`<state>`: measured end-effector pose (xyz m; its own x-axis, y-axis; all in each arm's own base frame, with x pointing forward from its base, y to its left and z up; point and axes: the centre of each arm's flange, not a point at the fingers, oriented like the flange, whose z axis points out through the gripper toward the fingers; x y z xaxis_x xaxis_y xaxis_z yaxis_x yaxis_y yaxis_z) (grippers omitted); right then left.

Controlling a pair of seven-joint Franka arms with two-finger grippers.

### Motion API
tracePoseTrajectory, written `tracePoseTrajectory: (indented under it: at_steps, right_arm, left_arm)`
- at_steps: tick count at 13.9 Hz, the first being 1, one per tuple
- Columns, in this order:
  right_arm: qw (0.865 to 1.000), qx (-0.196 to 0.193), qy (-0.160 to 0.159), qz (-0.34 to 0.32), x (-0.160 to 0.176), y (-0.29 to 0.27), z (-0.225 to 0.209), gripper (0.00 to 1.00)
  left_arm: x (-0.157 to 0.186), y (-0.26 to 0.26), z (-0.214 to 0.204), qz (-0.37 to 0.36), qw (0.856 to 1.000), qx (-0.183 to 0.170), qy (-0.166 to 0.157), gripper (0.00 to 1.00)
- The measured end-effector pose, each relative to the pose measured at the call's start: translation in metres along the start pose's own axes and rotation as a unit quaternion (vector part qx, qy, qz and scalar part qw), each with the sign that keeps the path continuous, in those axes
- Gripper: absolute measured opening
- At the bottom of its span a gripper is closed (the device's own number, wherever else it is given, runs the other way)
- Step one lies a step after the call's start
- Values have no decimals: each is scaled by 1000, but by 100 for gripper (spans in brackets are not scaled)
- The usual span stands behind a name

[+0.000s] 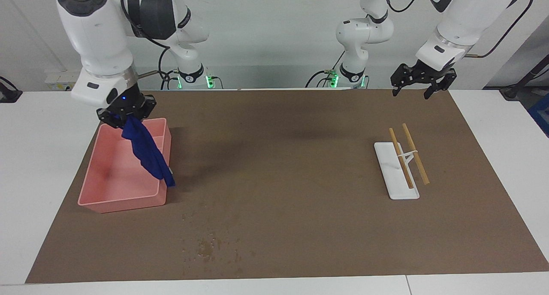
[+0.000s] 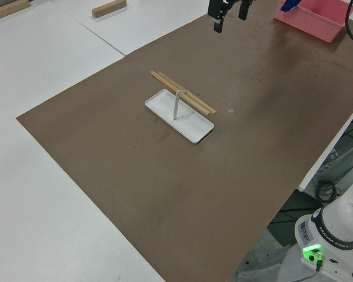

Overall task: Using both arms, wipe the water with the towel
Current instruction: 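Carry the towel into the pink bin and open the right gripper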

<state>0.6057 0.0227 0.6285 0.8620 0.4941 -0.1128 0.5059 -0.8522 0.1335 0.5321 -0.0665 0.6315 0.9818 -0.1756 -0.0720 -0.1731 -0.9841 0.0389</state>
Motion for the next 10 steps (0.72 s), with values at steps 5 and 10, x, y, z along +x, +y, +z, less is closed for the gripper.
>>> tracePoseTrajectory:
  at_steps: [5, 10]
  right_arm:
    - [999, 5, -6, -31, -47, 52, -4, 9]
    - [999, 4, -7, -38, -52, 52, 18, 9]
  left_arm:
    - [0, 0, 0, 0, 1000, 0, 0, 100]
    - [0, 0, 0, 0, 1000, 0, 0, 100]
